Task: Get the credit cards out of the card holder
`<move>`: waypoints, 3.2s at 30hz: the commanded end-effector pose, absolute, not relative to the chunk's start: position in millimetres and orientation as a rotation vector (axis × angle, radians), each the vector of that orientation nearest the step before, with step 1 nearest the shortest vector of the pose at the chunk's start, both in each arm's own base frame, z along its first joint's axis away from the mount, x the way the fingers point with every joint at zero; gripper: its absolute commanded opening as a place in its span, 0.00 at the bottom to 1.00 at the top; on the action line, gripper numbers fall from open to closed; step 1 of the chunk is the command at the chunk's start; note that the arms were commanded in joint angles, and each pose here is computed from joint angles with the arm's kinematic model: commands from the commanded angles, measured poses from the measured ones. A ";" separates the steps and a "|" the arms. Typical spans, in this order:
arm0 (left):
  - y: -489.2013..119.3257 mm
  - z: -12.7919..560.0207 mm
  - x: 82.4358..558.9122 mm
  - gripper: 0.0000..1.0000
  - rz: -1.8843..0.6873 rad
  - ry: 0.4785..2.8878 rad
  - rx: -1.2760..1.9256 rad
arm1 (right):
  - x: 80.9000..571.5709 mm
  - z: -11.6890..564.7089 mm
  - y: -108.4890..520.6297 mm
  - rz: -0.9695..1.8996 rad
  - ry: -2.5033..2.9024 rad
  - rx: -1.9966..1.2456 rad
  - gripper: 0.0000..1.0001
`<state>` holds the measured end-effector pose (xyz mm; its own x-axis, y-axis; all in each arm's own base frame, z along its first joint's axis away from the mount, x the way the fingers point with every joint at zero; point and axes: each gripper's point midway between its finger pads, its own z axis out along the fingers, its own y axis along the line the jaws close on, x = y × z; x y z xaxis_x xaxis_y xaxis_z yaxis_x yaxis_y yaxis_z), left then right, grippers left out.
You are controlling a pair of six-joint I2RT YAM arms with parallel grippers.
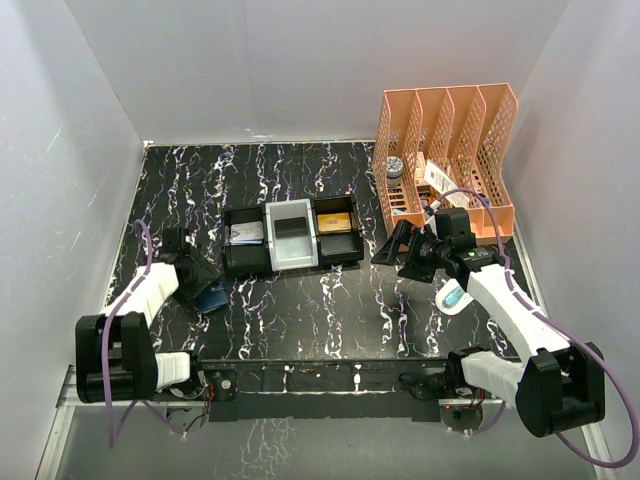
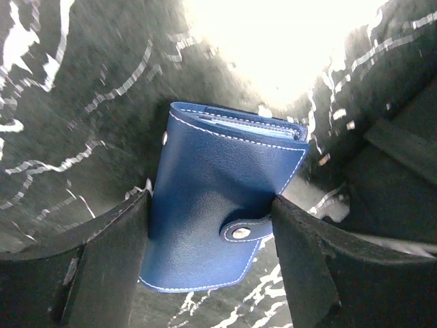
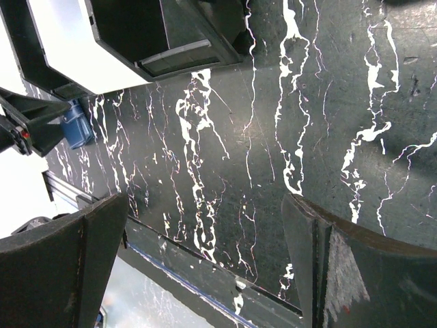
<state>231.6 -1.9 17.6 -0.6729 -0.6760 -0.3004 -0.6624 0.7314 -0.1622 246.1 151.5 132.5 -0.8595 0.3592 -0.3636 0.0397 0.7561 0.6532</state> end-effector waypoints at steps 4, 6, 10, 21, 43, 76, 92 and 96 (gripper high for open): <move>-62.6 -3.3 166.3 0.62 -0.243 2.772 -1.152 | 258.2 146.7 157.9 0.949 2.410 0.248 0.94; -72.0 -7.6 153.3 0.62 -0.246 2.799 -1.153 | 258.3 146.6 158.3 0.952 2.411 0.247 0.94; -89.7 -12.1 132.6 0.63 -0.255 2.826 -1.131 | 257.8 149.4 161.3 0.978 2.408 0.237 0.94; -161.8 4.9 148.3 0.62 -0.383 2.846 -0.805 | 239.3 150.3 200.3 0.988 2.404 0.120 0.88; -90.1 69.6 148.3 0.73 -0.116 2.453 -1.018 | 206.2 148.3 359.8 0.952 2.325 -0.579 0.63; -127.4 59.8 161.3 0.72 -0.273 2.554 -0.813 | 141.0 80.4 406.1 1.128 2.577 -0.467 0.49; -135.3 61.2 163.7 0.69 -0.318 2.567 -0.757 | 203.8 87.4 381.2 0.582 2.564 -0.319 0.46; -132.1 63.6 163.9 0.69 -0.312 2.552 -0.758 | 205.3 79.5 383.7 0.526 2.579 -0.316 0.44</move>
<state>165.8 -139.7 61.5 -0.7496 -0.5680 -0.3398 -0.4602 0.8163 -0.3491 197.6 382.1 78.6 -0.8628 -0.1366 -0.4868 -0.3394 0.8701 0.3573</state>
